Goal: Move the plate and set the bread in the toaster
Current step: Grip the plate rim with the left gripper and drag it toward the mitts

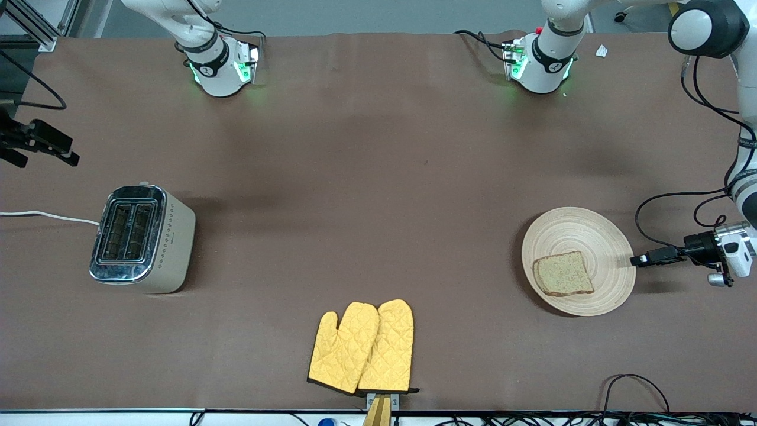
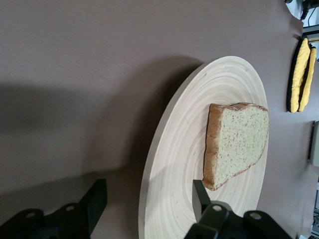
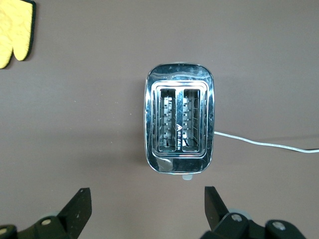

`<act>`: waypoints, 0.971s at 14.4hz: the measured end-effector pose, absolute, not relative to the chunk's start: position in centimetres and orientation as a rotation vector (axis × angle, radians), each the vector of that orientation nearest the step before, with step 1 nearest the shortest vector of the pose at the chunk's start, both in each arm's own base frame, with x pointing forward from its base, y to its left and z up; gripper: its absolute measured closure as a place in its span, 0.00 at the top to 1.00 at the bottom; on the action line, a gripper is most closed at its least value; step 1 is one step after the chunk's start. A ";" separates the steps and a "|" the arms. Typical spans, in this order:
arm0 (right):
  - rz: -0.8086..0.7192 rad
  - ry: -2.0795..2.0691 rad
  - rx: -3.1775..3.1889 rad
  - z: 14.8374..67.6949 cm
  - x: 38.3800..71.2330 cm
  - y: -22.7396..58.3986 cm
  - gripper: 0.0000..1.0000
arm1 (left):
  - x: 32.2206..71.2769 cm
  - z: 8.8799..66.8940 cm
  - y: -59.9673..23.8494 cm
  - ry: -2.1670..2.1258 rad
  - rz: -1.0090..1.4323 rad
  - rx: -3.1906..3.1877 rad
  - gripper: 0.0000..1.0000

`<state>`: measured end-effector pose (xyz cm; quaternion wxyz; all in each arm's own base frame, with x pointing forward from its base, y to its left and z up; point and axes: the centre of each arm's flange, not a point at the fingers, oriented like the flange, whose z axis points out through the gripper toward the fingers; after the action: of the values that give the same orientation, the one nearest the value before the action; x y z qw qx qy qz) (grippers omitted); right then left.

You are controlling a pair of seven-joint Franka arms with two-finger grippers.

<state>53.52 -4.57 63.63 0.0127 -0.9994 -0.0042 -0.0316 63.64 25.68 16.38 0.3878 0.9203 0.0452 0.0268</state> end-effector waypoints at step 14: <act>-0.118 -0.048 -3.112 66.4 51.1 -3.6 1.00 | 64.8 16.4 20.3 -0.037 0.029 2.161 0.10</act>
<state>51.08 -3.64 66.41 0.0134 -0.9991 -0.0155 -0.0379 64.78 20.29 16.42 0.4709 0.8820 -0.0149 0.0118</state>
